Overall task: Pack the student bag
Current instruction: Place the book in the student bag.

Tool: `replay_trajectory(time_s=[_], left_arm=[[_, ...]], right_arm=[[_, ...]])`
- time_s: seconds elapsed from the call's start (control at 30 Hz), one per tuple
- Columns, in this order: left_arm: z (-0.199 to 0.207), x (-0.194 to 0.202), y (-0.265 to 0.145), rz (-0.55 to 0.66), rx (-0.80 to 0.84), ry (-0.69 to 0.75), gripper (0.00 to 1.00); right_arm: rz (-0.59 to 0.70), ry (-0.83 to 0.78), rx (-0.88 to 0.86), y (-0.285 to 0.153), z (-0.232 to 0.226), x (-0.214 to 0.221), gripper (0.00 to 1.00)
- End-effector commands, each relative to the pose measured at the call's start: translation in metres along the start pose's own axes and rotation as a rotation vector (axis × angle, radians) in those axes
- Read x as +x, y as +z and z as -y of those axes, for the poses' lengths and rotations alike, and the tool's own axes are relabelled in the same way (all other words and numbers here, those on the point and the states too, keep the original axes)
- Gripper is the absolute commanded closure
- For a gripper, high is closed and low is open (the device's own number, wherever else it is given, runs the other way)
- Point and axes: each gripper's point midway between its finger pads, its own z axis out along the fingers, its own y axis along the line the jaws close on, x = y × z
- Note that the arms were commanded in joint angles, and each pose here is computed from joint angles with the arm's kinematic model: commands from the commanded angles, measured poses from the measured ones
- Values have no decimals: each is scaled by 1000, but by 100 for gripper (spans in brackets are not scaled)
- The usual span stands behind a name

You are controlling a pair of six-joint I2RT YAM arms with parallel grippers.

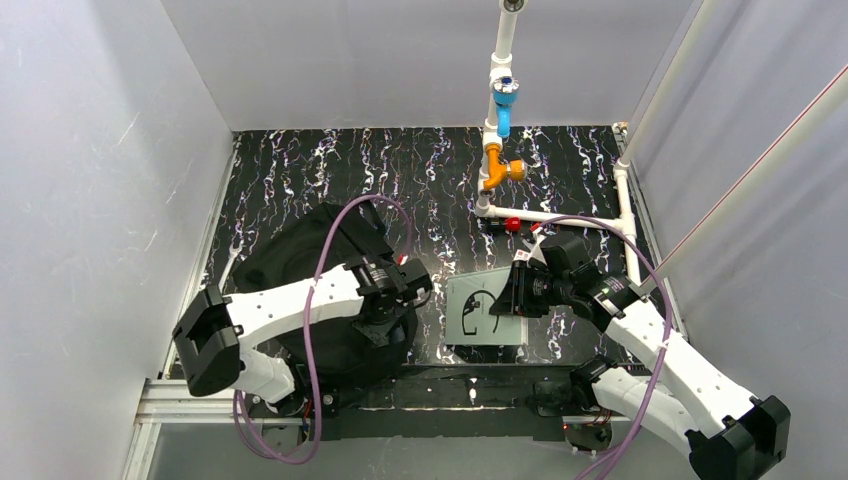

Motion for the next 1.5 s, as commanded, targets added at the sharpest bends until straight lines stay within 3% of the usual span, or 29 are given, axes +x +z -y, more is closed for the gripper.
replay_trajectory(time_s=[0.0,0.03,0.23,0.4,0.53,0.87,1.03,1.17,1.33,1.47], left_arm=[[-52,-17,-46,180,-207,-13,93],[-60,-22,-58,235,-226,-24,100],[-97,-45,-115,513,-301,-136,100],[-94,-69,-143,684,-137,-267,100],[-86,-87,-153,720,1,-318,100],[-69,-123,-210,848,189,-303,100],[-54,-127,-214,829,266,-282,100],[-46,-126,-204,792,291,-271,100],[-30,-124,-198,772,384,-281,100],[-19,-125,-196,759,441,-273,100]], right_arm=[[67,-51,-108,-11,-31,-21,99],[60,-55,-108,-11,-31,-20,99],[-3,-9,-251,-21,-65,-18,99],[11,115,-491,-51,-120,-29,99],[15,221,-674,-69,-149,-38,99],[23,334,-748,-49,-164,-40,99],[27,349,-746,-20,-183,-38,99],[105,386,-680,9,-188,-47,99],[293,422,-531,47,-172,-73,99],[378,445,-580,71,-194,-88,99]])
